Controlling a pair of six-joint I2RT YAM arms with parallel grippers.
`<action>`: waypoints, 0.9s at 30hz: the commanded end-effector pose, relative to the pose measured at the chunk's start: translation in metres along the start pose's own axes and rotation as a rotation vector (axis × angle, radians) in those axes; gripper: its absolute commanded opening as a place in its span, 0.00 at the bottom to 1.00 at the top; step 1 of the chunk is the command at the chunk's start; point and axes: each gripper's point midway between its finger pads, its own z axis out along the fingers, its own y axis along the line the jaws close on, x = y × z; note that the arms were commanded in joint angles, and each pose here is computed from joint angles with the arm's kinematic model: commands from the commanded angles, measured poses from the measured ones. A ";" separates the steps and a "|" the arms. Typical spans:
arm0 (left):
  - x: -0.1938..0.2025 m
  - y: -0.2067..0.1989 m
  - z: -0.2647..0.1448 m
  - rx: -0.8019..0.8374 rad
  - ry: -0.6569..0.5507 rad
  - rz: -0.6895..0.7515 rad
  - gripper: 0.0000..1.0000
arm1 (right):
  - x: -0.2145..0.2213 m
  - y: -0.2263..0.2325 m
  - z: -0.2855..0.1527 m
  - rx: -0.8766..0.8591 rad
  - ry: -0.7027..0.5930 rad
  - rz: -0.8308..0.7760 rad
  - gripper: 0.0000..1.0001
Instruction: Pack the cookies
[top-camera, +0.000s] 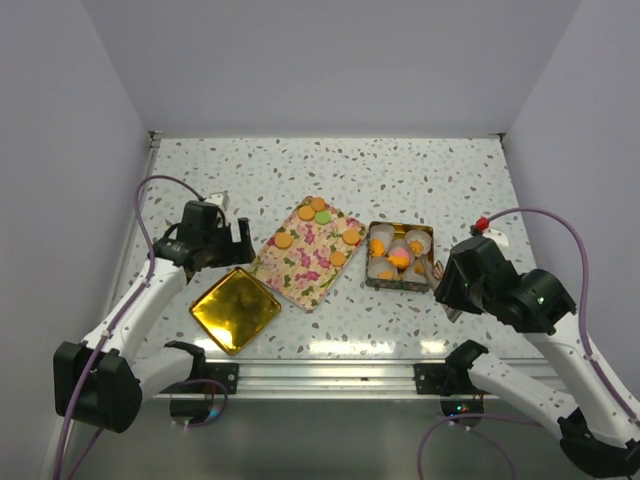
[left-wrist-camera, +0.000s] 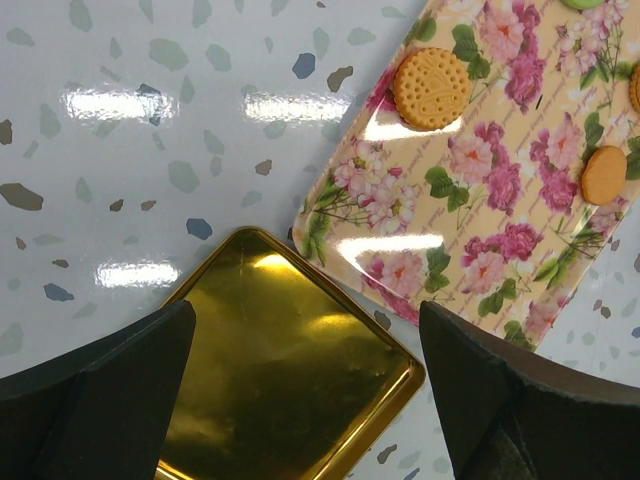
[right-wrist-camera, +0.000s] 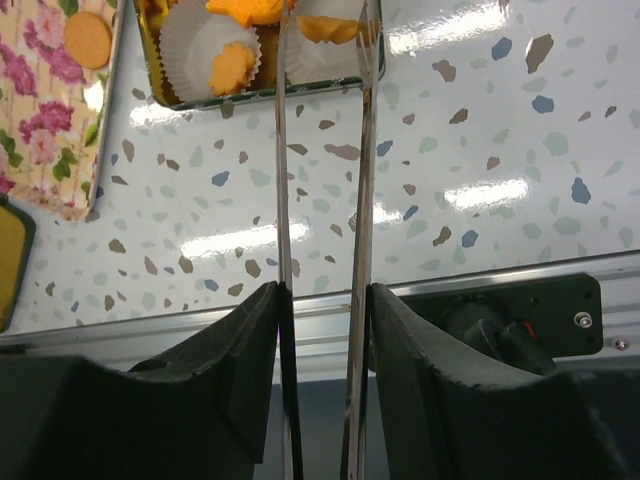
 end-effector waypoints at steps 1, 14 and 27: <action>-0.005 -0.005 0.001 0.016 -0.015 0.030 1.00 | 0.019 -0.047 -0.009 0.213 0.081 -0.053 0.46; -0.006 -0.005 -0.001 0.012 -0.026 0.025 1.00 | -0.024 -0.031 -0.022 0.230 -0.019 -0.053 0.50; -0.005 -0.008 -0.002 0.022 -0.027 0.034 1.00 | -0.135 0.045 0.013 0.238 -0.106 -0.073 0.49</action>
